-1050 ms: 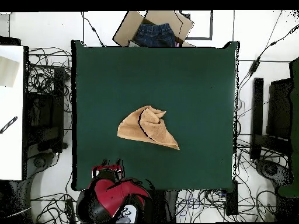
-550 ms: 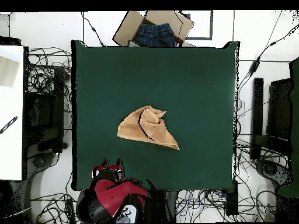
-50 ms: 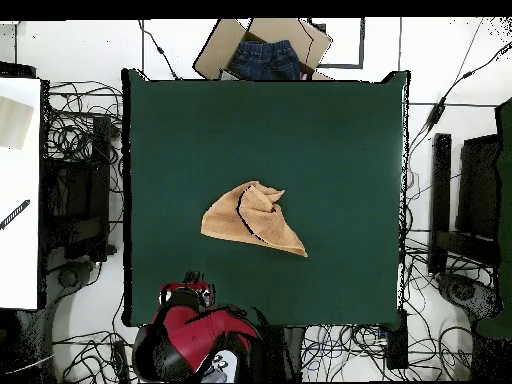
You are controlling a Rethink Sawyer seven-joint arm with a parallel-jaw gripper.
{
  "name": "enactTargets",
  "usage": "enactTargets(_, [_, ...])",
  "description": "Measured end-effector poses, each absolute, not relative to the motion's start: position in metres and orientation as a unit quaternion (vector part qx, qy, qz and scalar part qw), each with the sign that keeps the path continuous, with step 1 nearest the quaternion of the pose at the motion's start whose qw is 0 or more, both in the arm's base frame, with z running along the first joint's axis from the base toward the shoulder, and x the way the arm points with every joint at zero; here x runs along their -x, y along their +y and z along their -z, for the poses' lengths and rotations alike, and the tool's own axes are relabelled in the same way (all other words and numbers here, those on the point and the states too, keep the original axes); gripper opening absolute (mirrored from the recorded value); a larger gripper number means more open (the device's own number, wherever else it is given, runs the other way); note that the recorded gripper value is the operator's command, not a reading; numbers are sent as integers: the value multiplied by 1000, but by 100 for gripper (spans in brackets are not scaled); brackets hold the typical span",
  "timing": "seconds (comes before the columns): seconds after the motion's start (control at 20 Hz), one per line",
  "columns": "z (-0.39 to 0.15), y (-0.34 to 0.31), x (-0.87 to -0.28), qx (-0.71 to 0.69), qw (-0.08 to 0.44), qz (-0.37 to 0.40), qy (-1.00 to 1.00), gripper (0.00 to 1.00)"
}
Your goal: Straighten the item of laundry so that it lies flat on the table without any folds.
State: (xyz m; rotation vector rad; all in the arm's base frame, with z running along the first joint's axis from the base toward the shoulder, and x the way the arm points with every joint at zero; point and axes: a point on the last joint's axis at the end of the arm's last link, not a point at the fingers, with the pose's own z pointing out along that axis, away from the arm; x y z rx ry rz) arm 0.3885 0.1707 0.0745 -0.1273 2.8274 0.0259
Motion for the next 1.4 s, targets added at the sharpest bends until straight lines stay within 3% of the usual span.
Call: enactTargets(1.4, [-74, 156, -396, 25, 155, -8, 988, 0])
